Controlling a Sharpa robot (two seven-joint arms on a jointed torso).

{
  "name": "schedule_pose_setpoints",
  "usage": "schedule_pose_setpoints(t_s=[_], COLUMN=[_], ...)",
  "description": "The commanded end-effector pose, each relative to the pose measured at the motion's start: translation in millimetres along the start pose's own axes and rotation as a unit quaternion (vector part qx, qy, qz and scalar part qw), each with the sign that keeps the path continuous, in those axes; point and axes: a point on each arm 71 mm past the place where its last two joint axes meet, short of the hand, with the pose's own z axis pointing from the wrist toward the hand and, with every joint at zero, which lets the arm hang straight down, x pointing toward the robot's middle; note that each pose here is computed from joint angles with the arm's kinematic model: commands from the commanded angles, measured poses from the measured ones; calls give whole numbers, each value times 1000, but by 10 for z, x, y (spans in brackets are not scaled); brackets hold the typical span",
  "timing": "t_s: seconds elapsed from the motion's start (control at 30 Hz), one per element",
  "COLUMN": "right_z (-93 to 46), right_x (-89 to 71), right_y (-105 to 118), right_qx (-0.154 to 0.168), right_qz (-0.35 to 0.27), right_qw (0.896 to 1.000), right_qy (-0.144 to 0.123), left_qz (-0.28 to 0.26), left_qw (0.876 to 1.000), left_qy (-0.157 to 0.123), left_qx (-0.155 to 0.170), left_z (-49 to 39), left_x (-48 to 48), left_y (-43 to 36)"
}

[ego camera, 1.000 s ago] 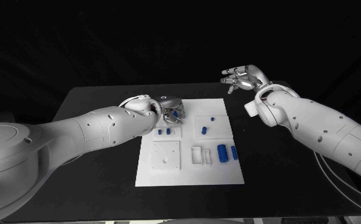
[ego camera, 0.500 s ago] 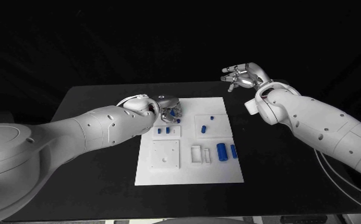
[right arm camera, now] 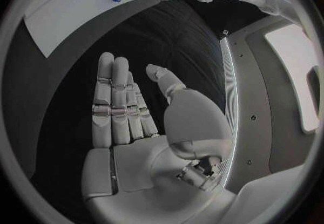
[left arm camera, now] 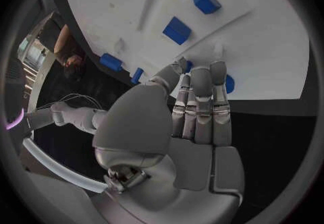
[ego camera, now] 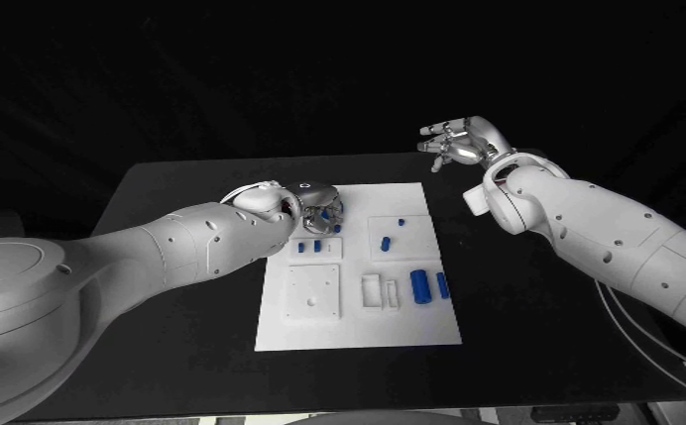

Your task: Assemble the parts on the task board

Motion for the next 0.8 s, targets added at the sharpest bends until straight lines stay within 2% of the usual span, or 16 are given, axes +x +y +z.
schedule_pose_setpoints(t_s=[0.03, 0.8], right_z=[4, 31], right_x=[1, -9], right_y=[19, 81], right_qx=[-5, -10], right_qz=[0, 0], right_qw=[1000, 1000], right_qy=[1, 0], left_qz=[-1, -17], left_qw=[1000, 1000], left_qy=[-3, 12], left_qx=[7, 1], left_z=[13, 78], left_x=[8, 76], left_y=[-25, -33])
